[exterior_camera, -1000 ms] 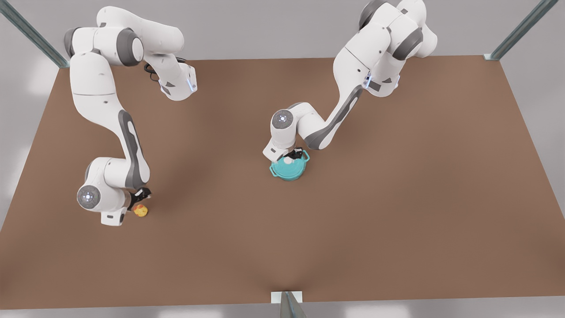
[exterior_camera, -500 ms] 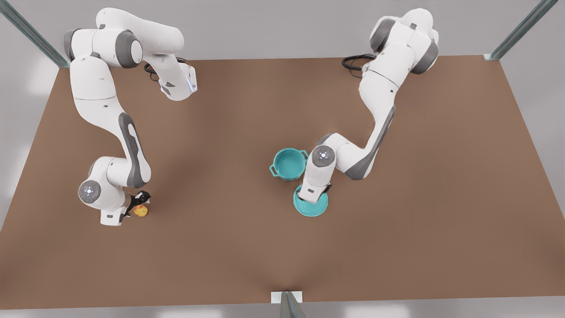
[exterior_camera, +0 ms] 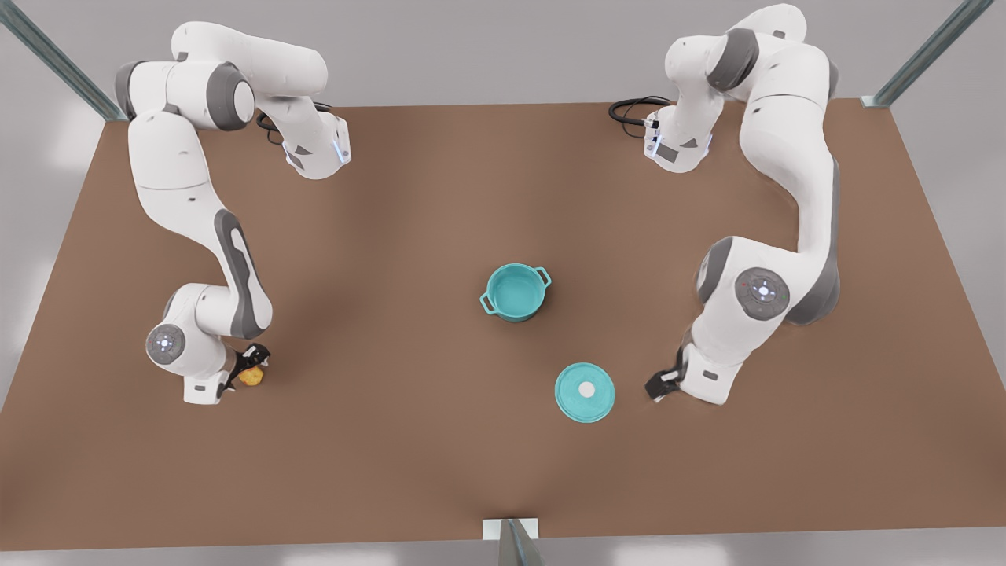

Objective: Open the pot lid and put the potato into the pot

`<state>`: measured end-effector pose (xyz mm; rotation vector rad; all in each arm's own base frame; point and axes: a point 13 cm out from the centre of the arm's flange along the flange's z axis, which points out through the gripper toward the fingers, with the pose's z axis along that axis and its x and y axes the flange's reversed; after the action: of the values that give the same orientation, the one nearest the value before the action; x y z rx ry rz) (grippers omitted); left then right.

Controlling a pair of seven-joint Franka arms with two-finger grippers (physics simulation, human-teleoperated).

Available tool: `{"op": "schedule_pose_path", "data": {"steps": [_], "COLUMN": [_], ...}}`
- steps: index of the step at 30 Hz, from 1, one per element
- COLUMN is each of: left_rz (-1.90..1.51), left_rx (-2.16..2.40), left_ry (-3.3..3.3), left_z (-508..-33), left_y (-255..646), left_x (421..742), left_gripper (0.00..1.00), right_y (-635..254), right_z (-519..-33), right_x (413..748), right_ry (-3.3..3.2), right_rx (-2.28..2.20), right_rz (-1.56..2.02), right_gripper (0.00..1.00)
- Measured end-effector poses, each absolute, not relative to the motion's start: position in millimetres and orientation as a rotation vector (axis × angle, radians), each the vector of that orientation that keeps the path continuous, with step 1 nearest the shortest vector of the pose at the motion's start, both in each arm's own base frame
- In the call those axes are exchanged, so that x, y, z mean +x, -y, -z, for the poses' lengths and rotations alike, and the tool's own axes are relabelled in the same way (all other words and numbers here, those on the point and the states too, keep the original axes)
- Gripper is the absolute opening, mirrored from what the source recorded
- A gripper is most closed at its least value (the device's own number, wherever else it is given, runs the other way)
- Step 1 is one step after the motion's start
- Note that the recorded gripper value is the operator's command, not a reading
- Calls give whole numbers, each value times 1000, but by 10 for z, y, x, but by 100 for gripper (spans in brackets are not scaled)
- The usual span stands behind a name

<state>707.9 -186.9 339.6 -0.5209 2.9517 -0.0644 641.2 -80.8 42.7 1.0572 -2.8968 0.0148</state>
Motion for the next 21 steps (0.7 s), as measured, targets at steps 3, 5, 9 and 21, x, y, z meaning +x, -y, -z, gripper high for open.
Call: {"op": "schedule_pose_path", "data": {"steps": [3, 5, 9, 21], "left_rz": [-14, -13, 39, 82], "left_rx": [-492, -447, -341, -73], "left_ry": [-3030, -3074, -3151, -3179], "left_z": [-3732, -3743, -3847, -4316], "left_y": [1345, 1329, 1454, 798], "left_x": [6249, 6128, 6015, 6175], "left_gripper": [100, 100, 100, 100], "right_y": [809, 810, 811, 722], "right_z": [-393, -382, -385, -524], "right_x": [6413, 6422, 6442, 6525], "right_ry": [2897, 2899, 2901, 2903], "right_rx": [1064, 1071, 1086, 1152], "right_rz": [-17, -20, -26, -28], "right_gripper": [96, 85, 62, 56]}}
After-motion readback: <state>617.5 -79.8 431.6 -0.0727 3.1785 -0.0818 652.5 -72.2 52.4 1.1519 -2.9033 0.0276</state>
